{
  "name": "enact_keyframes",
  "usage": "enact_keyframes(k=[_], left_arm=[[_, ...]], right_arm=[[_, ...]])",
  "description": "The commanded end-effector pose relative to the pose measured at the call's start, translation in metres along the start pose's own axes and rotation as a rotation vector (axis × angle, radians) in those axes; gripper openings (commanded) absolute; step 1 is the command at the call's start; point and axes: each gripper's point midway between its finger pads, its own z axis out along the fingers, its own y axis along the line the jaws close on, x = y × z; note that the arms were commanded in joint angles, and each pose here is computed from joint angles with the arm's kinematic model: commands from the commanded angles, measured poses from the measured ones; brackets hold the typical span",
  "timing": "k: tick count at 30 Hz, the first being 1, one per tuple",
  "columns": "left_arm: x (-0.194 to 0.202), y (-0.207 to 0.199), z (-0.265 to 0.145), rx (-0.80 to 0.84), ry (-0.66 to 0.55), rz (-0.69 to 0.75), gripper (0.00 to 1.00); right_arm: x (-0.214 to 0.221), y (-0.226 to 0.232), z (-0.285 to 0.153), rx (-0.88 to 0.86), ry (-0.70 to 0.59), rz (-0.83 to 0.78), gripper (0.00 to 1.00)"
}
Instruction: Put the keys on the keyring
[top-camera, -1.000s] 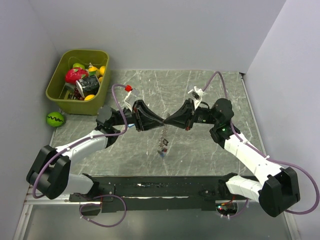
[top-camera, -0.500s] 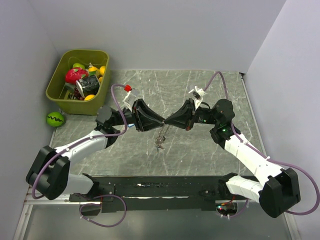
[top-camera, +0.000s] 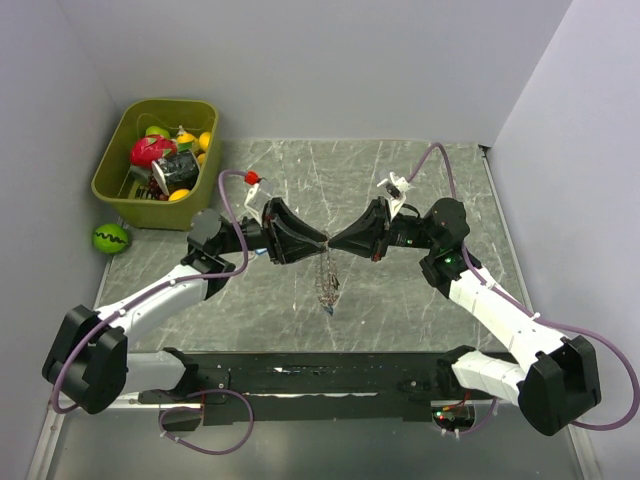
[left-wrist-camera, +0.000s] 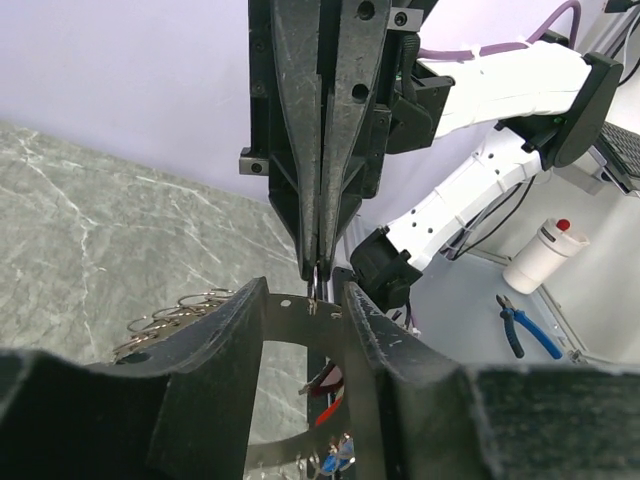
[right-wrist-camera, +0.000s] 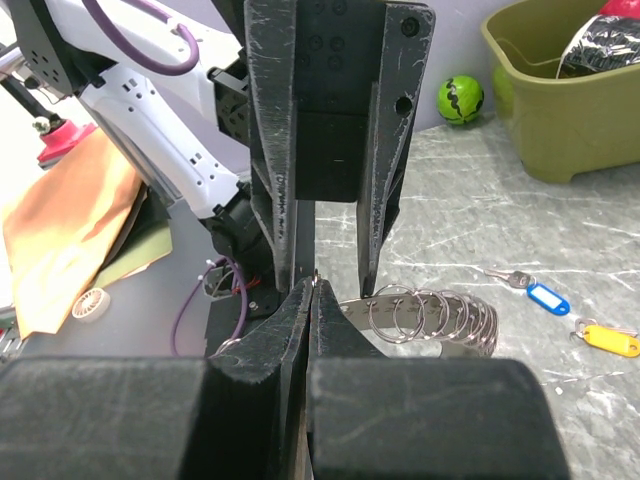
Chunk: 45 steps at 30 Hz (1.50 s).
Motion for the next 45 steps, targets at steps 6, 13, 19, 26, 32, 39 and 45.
enact_keyframes(k=[6, 13, 19, 26, 32, 39, 45], left_arm=[[-0.013, 0.001, 0.006, 0.021, -0.010, 0.044, 0.34], [-0.008, 0.006, 0.007, 0.011, 0.013, 0.028, 0.01], [-0.010, 0.008, 0.004, -0.025, -0.001, 0.053, 0.01], [-0.010, 0.008, 0.000, -0.052, -0.009, 0.097, 0.01], [-0.007, 0.012, -0.005, -0.093, -0.002, 0.140, 0.01], [-0.011, 0.016, -0.024, -0.213, -0.031, 0.349, 0.01], [-0.004, 0.002, -0.031, -0.215, -0.036, 0.568, 0.01]], right_arm=[[-0.026, 0.011, 0.000, -0.014, -0.059, -0.113, 0.00], [-0.026, 0.009, 0.000, -0.006, -0.063, -0.109, 0.00], [-0.029, 0.006, 0.000, 0.030, -0.074, -0.098, 0.28], [-0.064, 0.006, -0.022, 0.193, -0.247, -0.149, 1.00], [-0.064, -0.011, -0.032, 0.309, -0.253, -0.161, 1.00], [-0.057, -0.023, -0.032, 0.325, -0.217, -0.160, 1.00], [-0.053, -0.026, -0.025, 0.276, -0.164, -0.154, 1.00]])
